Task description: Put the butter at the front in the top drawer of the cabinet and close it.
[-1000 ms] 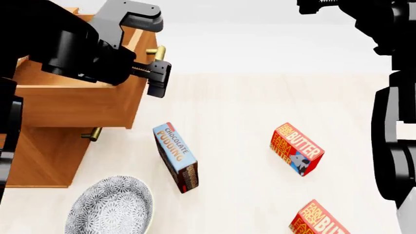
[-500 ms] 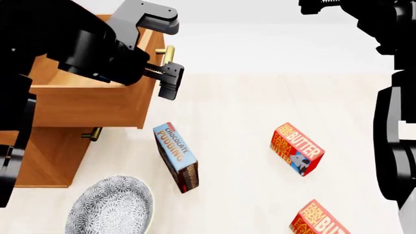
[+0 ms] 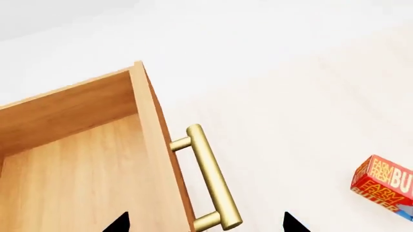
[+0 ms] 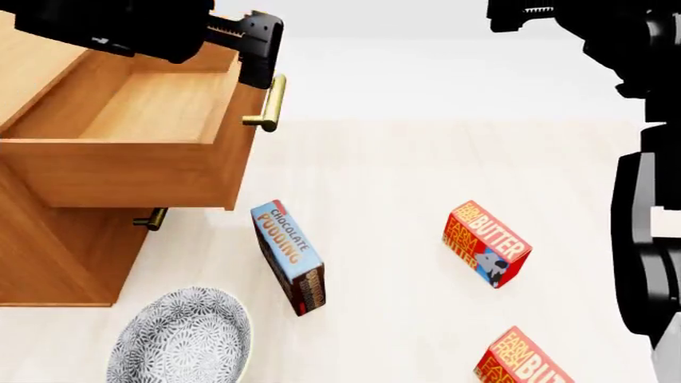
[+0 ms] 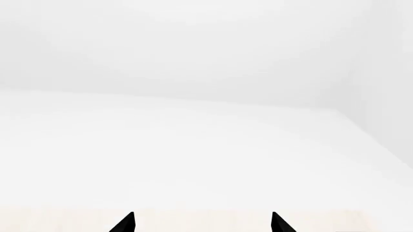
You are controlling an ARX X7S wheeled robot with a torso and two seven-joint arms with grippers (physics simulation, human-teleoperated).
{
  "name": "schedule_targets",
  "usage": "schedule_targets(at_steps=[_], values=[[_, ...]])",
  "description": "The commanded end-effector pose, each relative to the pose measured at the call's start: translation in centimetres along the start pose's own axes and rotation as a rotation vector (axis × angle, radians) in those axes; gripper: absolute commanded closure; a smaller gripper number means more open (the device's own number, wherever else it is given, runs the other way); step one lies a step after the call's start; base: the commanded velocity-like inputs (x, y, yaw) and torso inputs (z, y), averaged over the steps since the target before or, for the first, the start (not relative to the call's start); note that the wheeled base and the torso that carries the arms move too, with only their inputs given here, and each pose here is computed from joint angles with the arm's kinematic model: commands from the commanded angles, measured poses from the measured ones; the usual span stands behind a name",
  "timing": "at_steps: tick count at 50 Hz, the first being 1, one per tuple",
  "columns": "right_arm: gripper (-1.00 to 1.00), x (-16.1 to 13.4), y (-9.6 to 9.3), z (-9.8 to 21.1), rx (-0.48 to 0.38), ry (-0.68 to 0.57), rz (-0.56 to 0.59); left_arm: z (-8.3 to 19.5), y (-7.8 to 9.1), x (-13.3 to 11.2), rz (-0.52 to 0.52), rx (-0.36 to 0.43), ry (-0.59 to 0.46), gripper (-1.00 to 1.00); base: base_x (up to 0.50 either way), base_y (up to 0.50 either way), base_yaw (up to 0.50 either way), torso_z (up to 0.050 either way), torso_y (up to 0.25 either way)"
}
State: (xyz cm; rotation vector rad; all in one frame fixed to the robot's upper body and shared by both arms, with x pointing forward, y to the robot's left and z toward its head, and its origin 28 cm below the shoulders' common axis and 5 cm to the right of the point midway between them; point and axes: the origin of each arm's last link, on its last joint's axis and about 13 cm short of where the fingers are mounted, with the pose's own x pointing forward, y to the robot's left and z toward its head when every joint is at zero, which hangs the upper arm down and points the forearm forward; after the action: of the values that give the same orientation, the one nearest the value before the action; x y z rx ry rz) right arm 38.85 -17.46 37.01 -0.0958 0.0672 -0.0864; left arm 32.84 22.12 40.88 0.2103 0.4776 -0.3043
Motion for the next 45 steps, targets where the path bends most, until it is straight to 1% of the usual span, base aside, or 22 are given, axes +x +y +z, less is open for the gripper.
schedule_targets(at_steps=[1, 5, 10, 13, 21, 25, 32, 38, 45], values=[[-1.0, -0.6, -0.3, -0.3, -0.014, 0.015, 0.026, 1.3, 1.6, -2.6, 0.05, -0.004, -0.146, -1.0, 0.0, 0.0, 0.0, 0.0, 0.0], [-1.0, -1.3, -0.8, -0.3, -0.032, 0.034, 0.047, 1.3, 2.4, -2.8, 0.119, -0.005, -0.215, -1.0, 0.0, 0.0, 0.0, 0.0, 0.0], [-1.0, -2.2, -1.6, -0.4, -0.06, 0.066, 0.106, 1.3, 3.1, -2.7, 0.171, -0.006, -0.29, -1.0, 0.0, 0.0, 0.0, 0.0, 0.0], [-1.0, -2.7, -2.2, -0.6, -0.089, 0.1, 0.128, 1.4, 3.5, -2.6, 0.213, 0.002, -0.354, -1.0, 0.0, 0.0, 0.0, 0.0, 0.0], [-1.0, -3.8, -3.4, -1.2, -0.131, 0.164, 0.17, 1.6, 4.3, -2.4, 0.284, -0.005, -0.45, -1.0, 0.0, 0.0, 0.0, 0.0, 0.0], [-1.0, -4.2, -3.9, -1.9, -0.156, 0.22, 0.206, 1.7, 4.5, -2.3, 0.315, -0.003, -0.498, -1.0, 0.0, 0.0, 0.0, 0.0, 0.0], [-1.0, -4.4, -4.3, -3.1, -0.183, 0.303, 0.245, 1.8, 4.9, -2.0, 0.358, 0.0, -0.55, -1.0, 0.0, 0.0, 0.0, 0.0, 0.0], [-1.0, -4.5, -4.3, -4.5, -0.204, 0.382, 0.298, 1.8, 5.0, -2.0, 0.382, -0.001, -0.585, -1.0, 0.0, 0.0, 0.0, 0.0, 0.0], [-1.0, -4.7, -4.3, -5.7, -0.206, 0.438, 0.335, 1.9, 5.0, -2.1, 0.403, 0.002, -0.617, -1.0, 0.0, 0.0, 0.0, 0.0, 0.0]])
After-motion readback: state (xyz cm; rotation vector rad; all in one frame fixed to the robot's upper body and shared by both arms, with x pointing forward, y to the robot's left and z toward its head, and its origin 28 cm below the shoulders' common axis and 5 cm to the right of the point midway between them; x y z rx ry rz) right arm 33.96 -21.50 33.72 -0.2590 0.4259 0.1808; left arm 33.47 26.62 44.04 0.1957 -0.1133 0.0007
